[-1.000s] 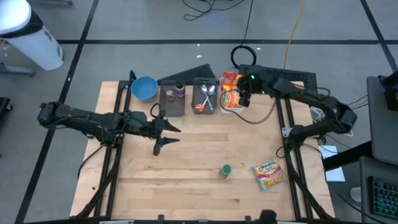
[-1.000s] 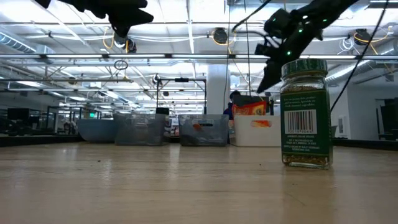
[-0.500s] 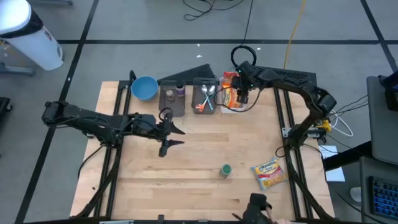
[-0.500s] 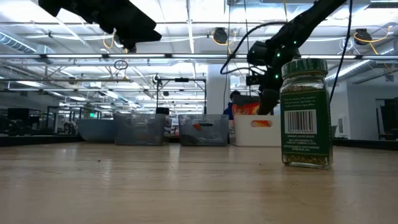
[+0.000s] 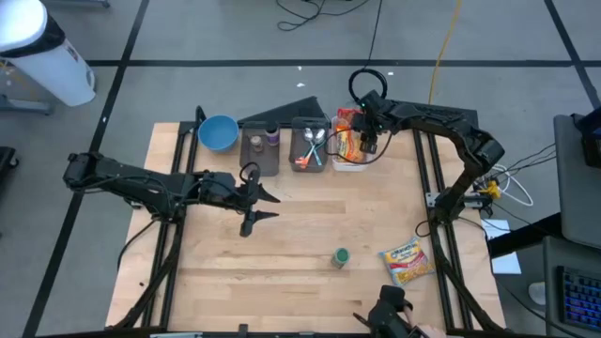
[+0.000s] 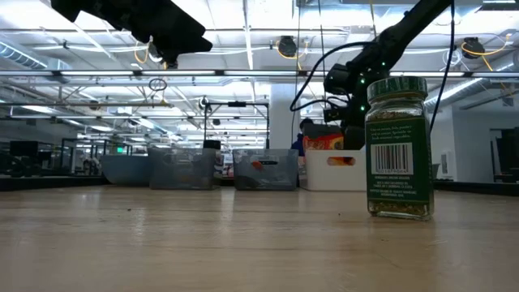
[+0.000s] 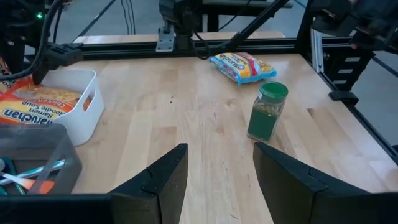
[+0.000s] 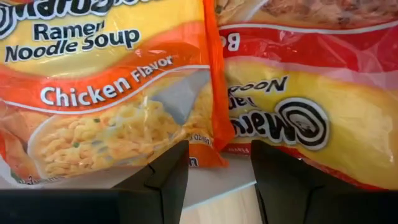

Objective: Pick & Place Food Item
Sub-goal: Adjust the orange noodle pack in the white bin

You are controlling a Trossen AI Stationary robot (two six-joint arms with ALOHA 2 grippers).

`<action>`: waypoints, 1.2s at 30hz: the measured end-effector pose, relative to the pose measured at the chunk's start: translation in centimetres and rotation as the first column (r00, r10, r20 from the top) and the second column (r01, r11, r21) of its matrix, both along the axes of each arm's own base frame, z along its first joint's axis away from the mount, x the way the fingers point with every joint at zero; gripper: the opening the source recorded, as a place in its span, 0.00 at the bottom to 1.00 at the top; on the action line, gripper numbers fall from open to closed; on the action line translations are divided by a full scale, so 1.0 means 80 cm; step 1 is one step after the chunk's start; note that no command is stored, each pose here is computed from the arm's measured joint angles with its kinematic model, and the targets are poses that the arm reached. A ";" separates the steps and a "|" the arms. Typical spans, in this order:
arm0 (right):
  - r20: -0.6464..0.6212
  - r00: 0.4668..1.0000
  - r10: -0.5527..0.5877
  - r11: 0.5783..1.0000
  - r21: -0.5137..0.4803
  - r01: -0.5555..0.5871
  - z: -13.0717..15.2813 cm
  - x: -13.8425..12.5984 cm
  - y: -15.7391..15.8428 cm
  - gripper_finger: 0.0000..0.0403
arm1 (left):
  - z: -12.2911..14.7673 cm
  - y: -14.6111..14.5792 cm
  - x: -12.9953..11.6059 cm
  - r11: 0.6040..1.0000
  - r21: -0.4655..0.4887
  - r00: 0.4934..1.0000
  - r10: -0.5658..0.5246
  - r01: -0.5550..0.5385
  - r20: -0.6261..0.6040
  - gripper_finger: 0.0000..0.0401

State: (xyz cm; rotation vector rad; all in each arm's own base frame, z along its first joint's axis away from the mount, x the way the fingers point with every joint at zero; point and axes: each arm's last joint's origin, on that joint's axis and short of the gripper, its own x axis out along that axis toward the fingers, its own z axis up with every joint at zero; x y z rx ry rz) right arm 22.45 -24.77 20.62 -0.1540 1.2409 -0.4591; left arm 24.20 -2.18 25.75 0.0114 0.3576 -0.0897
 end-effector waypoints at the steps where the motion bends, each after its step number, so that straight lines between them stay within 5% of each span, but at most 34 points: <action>1: 0.000 1.000 0.000 1.000 0.000 0.000 0.000 0.000 0.000 0.41 | 0.000 0.000 0.000 1.000 0.001 1.000 0.001 -0.001 0.000 0.48; 10: 0.016 1.000 0.021 1.000 0.018 -0.021 -0.004 0.005 0.002 0.31 | 0.000 0.000 0.000 1.000 0.001 1.000 0.001 -0.001 0.000 0.48; 20: 0.011 1.000 0.016 1.000 0.017 -0.016 -0.004 0.002 -0.001 0.02 | 0.000 0.000 0.000 1.000 -0.001 1.000 0.001 -0.001 -0.002 0.48; 36: 0.009 1.000 0.020 0.999 -0.041 -0.020 0.014 -0.002 0.005 0.00 | -0.001 0.001 0.000 1.000 0.001 1.000 0.005 -0.005 -0.003 0.48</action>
